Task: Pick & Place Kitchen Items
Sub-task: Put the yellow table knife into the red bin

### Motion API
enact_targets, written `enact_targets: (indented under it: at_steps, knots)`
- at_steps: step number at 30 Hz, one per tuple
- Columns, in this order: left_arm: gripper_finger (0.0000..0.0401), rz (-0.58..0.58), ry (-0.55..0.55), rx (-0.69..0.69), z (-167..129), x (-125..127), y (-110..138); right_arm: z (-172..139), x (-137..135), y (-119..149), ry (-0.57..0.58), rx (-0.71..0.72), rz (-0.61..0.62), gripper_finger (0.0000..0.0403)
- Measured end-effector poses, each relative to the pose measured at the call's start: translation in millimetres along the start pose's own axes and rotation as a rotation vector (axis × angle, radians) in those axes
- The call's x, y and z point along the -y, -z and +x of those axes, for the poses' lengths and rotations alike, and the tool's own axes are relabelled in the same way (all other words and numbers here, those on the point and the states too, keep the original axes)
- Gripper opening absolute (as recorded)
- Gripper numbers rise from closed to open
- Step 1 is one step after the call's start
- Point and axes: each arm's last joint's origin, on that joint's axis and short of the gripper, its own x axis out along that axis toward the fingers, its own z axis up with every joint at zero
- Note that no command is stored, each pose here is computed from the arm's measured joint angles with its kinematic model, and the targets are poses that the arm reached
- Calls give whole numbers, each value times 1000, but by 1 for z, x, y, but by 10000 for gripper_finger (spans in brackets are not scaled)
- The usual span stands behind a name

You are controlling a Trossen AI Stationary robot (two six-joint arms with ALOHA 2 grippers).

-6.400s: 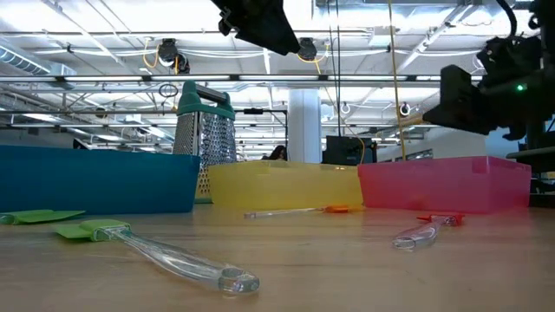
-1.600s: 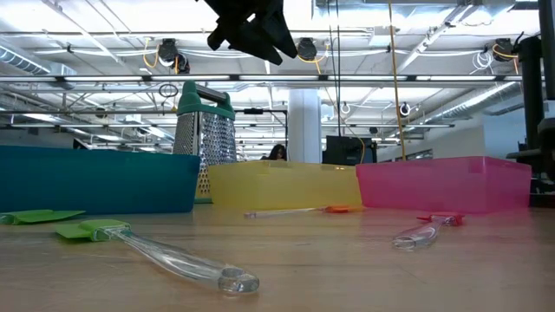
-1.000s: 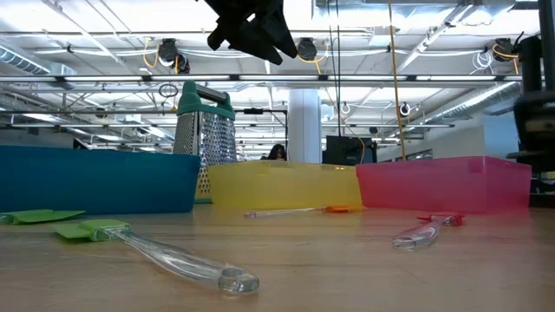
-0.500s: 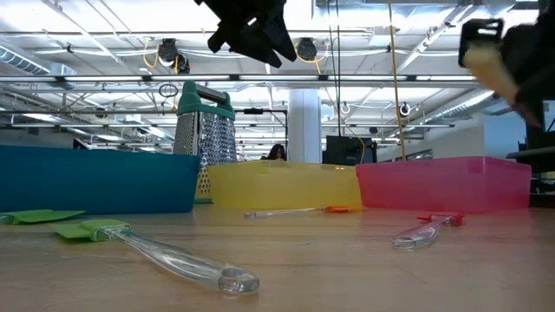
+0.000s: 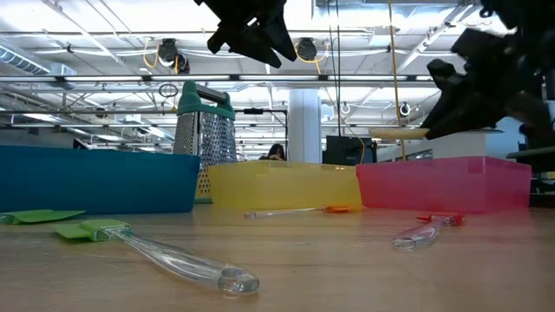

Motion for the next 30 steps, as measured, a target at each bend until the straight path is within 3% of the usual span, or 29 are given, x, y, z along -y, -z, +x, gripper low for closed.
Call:
enact_targets:
  at_steps: [4, 8, 14, 17, 23, 30]
  knots:
    - [175, -5, -2, 5, 1, -1, -1, 4, 6, 15, 54, -153, 76, 40]
    - [175, -6, -1, 5, 1, -1, -1, 8, 11, 20, 70, -204, 116, 40]
    - [175, -12, 0, 7, 1, -1, -1, 24, 6, 28, -129, -193, 115, 40]
    - [175, -13, 0, 8, 1, -1, -1, 34, 0, 33, -185, -199, 35, 41]
    - [175, -15, 0, 8, 1, -1, -1, 48, 1, 37, -162, -207, 75, 47]
    - [175, -12, 0, 8, 1, -1, -1, 52, 7, 41, -93, -202, 205, 93]
